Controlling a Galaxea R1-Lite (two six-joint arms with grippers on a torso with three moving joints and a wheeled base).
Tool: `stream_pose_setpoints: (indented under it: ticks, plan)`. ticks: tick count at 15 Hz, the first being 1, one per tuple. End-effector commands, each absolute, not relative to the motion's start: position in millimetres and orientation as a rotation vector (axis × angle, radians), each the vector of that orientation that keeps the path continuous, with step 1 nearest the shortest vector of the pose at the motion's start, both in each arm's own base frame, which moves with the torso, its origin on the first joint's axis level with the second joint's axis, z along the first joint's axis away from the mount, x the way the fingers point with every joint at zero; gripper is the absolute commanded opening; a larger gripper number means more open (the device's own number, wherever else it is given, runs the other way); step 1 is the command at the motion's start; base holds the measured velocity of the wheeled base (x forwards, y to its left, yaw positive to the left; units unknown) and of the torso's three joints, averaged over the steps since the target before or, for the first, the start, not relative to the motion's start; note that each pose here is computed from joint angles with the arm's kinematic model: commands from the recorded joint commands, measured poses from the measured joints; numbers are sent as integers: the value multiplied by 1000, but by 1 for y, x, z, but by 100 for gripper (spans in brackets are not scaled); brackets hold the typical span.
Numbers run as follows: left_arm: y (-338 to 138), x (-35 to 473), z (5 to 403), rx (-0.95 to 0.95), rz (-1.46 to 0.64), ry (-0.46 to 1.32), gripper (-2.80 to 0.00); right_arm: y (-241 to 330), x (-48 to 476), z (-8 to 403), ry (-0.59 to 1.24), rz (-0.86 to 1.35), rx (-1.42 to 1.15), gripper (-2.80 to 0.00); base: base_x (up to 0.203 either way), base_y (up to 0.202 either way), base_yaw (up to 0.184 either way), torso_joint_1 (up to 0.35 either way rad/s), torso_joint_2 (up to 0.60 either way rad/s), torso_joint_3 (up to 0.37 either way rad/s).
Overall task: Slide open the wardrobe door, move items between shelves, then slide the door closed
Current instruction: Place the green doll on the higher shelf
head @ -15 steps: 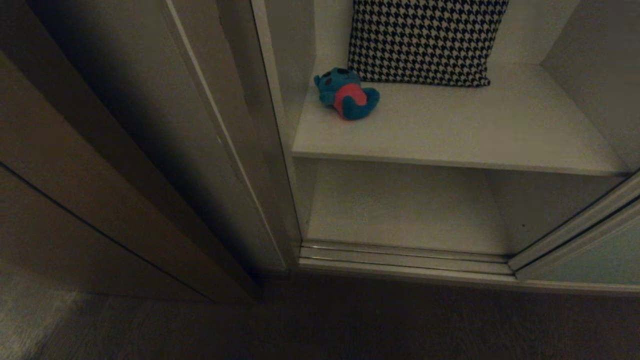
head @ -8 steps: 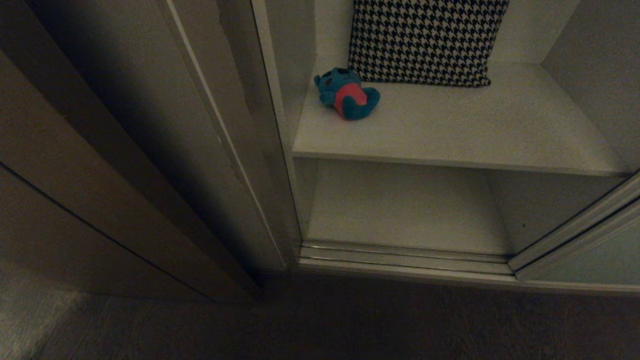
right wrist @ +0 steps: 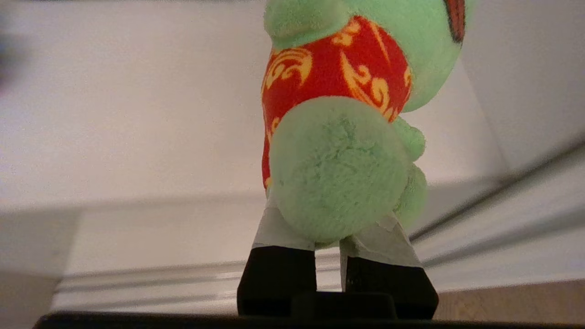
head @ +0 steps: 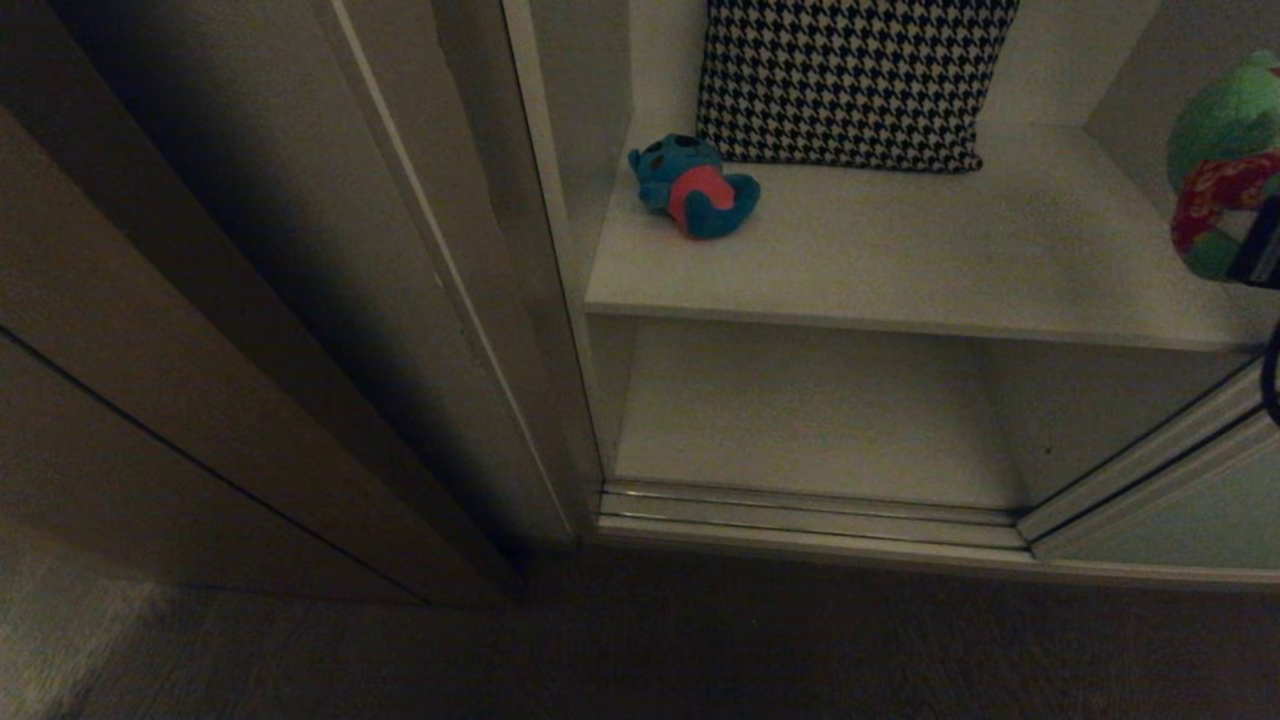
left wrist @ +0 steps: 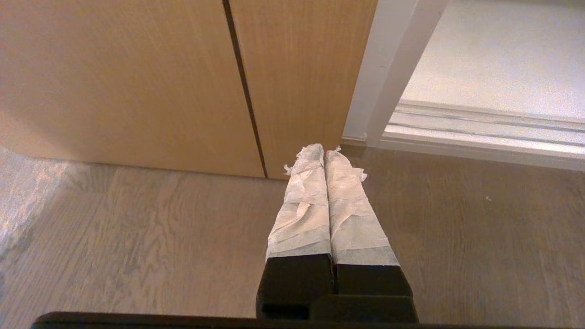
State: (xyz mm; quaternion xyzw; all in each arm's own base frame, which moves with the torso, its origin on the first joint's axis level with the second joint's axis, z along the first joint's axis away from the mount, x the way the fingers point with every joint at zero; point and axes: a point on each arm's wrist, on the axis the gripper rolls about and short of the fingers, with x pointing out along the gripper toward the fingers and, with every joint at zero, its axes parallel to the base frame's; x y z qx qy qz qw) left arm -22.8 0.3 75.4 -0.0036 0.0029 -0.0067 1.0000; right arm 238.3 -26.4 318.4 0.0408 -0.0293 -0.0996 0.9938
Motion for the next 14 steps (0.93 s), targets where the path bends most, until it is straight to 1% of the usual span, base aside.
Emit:
stream_pose_setpoints:
  ticks: [1,5,9,14]
  plan:
    - [0,-23,75,-8,-14,8,-280,-37,306,293,31,-214,79,-280,0,0,0,0,0,0]
    - [0,-23,75,-8,-14,8,-280,-45,366,284,80,-221,77,-280,0,0,0,0,0,0]
    - [0,-23,75,-8,-14,9,-280,-49,407,272,132,-225,67,-280,0,0,0,0,0,0]
    - [0,-23,75,-8,-14,8,-280,-50,423,266,151,-230,68,-280,0,0,0,0,0,0]
